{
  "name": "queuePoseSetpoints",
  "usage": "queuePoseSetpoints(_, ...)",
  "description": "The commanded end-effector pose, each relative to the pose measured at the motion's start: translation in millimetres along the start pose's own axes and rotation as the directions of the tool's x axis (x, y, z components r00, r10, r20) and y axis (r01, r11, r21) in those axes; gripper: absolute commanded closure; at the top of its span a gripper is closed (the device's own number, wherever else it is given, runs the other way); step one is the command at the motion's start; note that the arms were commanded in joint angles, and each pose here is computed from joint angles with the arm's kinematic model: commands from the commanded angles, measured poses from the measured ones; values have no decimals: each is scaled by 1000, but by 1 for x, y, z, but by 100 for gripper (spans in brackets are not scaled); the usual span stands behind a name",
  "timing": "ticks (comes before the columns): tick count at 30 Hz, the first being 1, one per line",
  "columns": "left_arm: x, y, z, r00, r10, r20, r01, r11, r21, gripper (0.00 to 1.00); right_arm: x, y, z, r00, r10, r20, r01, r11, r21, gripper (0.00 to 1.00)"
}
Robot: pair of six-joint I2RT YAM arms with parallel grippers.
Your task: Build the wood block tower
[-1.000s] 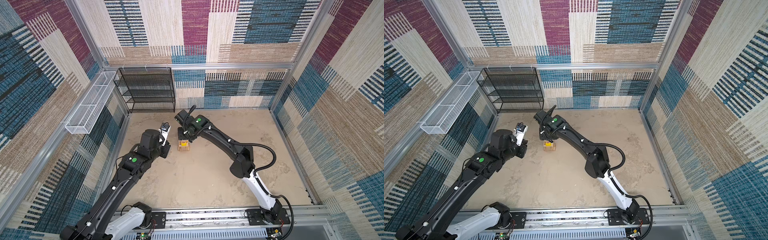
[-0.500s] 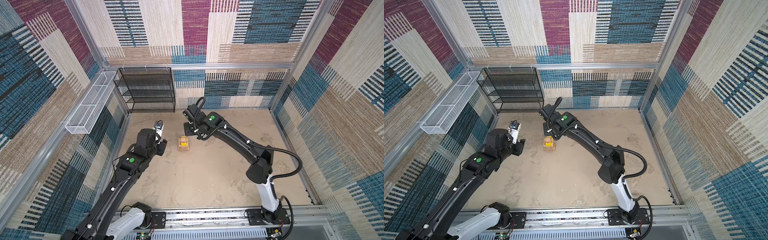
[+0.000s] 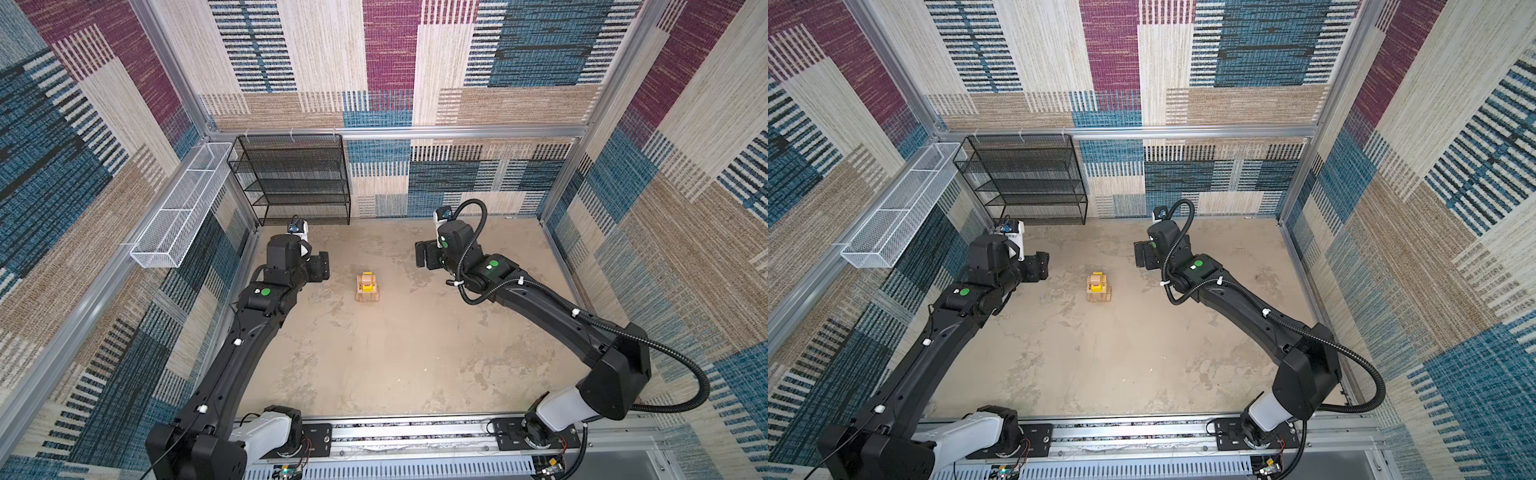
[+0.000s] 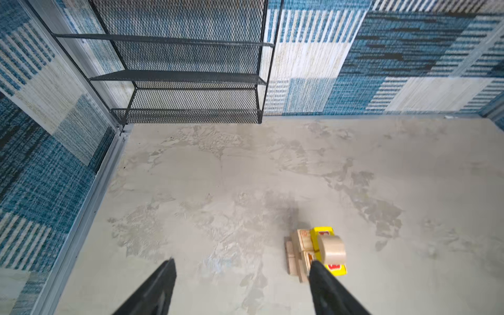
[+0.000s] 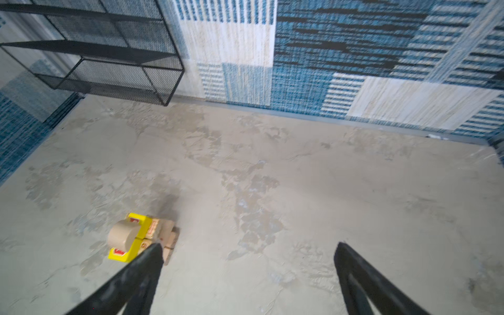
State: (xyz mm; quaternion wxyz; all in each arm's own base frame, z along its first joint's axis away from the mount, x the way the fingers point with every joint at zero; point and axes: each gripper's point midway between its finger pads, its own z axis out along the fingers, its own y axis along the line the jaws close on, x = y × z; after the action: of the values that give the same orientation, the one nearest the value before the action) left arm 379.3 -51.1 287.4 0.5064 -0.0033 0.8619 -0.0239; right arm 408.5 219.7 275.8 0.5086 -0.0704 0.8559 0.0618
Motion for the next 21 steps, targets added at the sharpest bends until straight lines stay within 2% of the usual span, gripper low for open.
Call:
queuePoseSetpoints(1,-37,5,6,988,-65,139,71,997,-34,6,-20,-32,0,992,23,128,-38,992,121,0)
queuePoseSetpoints(2,-39,9,8,985,-63,159,72,996,-55,1,-15,-42,1,990,24,139,-47,985,168,0)
queuePoseSetpoints(4,-41,16,11,975,-71,212,93,991,-93,1,-7,-60,3,985,37,168,-75,972,225,0)
queuePoseSetpoints(7,-30,22,20,966,-29,256,63,990,-125,1,6,-79,7,980,89,177,-126,970,206,0)
queuePoseSetpoints(11,-9,45,22,974,31,224,28,966,-257,1,18,-121,0,955,148,256,-201,960,194,0)
queuePoseSetpoints(15,14,71,19,975,30,219,47,940,-337,1,41,-182,-12,934,131,333,-233,929,288,0)
queuePoseSetpoints(19,61,99,28,989,-36,146,92,914,-396,1,100,-250,-11,948,147,284,-267,851,452,0)
queuePoseSetpoints(21,82,103,42,991,-67,113,104,924,-367,1,130,-268,-7,956,149,251,-259,829,495,0)
